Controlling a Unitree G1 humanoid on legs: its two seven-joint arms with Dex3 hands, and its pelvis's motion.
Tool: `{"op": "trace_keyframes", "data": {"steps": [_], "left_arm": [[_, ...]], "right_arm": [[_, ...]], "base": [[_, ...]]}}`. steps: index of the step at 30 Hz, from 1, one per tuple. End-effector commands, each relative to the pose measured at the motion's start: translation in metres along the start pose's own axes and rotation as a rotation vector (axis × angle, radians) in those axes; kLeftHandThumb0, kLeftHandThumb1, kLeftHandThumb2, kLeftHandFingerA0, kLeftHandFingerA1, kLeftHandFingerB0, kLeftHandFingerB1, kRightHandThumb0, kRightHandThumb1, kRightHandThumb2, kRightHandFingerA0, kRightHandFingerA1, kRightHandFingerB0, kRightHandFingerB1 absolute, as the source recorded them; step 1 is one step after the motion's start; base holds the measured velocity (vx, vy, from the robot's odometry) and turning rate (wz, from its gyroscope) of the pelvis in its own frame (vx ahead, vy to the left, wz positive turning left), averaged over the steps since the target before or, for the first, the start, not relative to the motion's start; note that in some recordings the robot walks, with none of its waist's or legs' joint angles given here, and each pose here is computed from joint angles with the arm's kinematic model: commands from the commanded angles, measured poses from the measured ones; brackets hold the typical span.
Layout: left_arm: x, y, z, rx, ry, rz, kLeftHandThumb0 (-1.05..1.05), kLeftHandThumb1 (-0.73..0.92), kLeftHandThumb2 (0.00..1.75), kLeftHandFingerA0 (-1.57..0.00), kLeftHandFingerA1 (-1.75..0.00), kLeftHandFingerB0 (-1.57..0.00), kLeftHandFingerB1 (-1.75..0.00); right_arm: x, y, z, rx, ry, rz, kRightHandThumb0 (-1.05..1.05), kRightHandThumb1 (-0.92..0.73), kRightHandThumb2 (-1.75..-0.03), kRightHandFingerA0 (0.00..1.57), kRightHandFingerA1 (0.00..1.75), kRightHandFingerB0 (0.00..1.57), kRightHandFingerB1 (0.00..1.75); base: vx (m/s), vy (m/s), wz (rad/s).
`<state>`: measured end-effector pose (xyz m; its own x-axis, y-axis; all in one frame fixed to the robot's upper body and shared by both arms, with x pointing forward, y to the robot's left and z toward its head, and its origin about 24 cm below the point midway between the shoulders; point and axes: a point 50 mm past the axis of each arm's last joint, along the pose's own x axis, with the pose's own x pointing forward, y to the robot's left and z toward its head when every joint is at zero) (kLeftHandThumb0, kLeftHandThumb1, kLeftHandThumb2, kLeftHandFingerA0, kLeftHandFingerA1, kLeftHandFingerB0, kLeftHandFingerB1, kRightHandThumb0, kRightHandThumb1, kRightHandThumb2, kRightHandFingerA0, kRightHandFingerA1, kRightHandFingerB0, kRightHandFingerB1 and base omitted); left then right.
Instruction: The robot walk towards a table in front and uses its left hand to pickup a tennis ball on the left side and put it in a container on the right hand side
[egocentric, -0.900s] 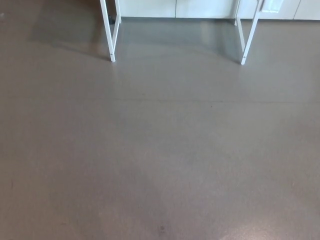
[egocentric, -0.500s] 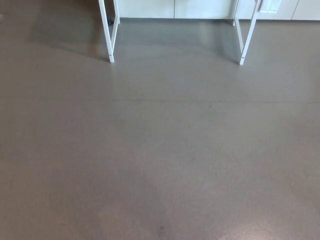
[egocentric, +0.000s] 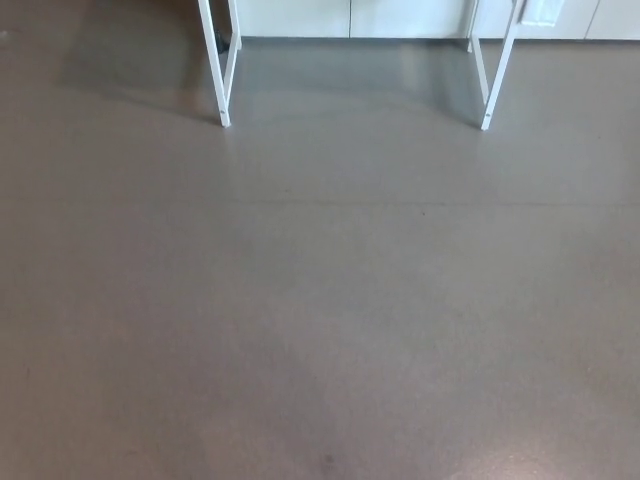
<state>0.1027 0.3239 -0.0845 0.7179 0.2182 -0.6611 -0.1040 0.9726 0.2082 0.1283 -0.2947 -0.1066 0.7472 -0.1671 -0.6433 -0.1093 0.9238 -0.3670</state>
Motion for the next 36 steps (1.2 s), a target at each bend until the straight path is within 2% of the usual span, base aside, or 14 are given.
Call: {"op": "trace_keyframes", "data": {"steps": [1,7,17,32,33,34,35,36], "left_arm": [[-0.0017,0.0050,0.0006,-0.002,-0.019,0.010,-0.37,0.58,0.58,-0.51,-0.46,-0.31,-0.36],[-0.0020,0.0059,0.0007,0.012,-0.020,0.010,-0.38,0.58,0.58,-0.52,-0.46,-0.31,-0.36],[-0.0015,0.0056,0.0018,0.013,-0.029,0.012,-0.38,0.58,0.58,-0.54,-0.47,-0.33,-0.37],[0.0003,0.0052,0.0026,0.026,-0.039,0.010,-0.38,0.57,0.57,-0.54,-0.47,-0.34,-0.37],[0.0007,0.0052,0.0029,0.029,-0.041,0.011,-0.46,0.45,0.75,-0.49,-0.56,-0.30,-0.48],[0.0008,0.0052,0.0029,0.030,-0.041,0.012,-0.46,0.45,0.75,-0.49,-0.56,-0.30,-0.48],[0.0010,0.0051,0.0030,0.035,-0.039,0.013,-0.39,0.57,0.57,-0.56,-0.47,-0.36,-0.37],[0.0008,0.0050,0.0029,0.038,-0.039,0.016,-0.46,0.46,0.75,-0.53,-0.57,-0.30,-0.47]], "right_arm": [[0.0007,-0.0055,0.0021,-0.016,-0.008,-0.004,-0.56,-0.47,-0.81,0.69,0.58,0.45,0.50],[0.0010,-0.0055,0.0029,-0.006,-0.011,-0.004,-0.56,-0.47,-0.81,0.71,0.59,0.46,0.51],[0.0015,-0.0056,0.0041,-0.016,-0.013,-0.005,-0.56,-0.47,-0.81,0.70,0.58,0.46,0.51],[0.0027,-0.0057,0.0059,-0.013,-0.015,0.003,-0.57,-0.47,-0.81,0.70,0.59,0.46,0.51],[0.0031,-0.0057,0.0063,-0.013,-0.014,0.002,-0.57,-0.47,-0.81,0.70,0.59,0.46,0.51],[0.0031,-0.0057,0.0063,-0.012,-0.013,0.002,-0.57,-0.47,-0.81,0.70,0.59,0.46,0.51],[0.0032,-0.0057,0.0062,-0.014,-0.012,0.001,-0.57,-0.47,-0.81,0.69,0.59,0.46,0.51],[0.0031,-0.0056,0.0059,-0.014,-0.012,0.001,-0.57,-0.47,-0.81,0.70,0.59,0.46,0.51]], "base": [[-0.11,-0.043,0.09],[0.02,0.063,-0.06],[0.16,0.271,0.04],[0.21,-0.159,0.12],[0.18,-0.118,-0.05],[0.15,-0.080,-0.03],[0.14,-0.035,-0.10],[0.16,-0.011,-0.15]]}}
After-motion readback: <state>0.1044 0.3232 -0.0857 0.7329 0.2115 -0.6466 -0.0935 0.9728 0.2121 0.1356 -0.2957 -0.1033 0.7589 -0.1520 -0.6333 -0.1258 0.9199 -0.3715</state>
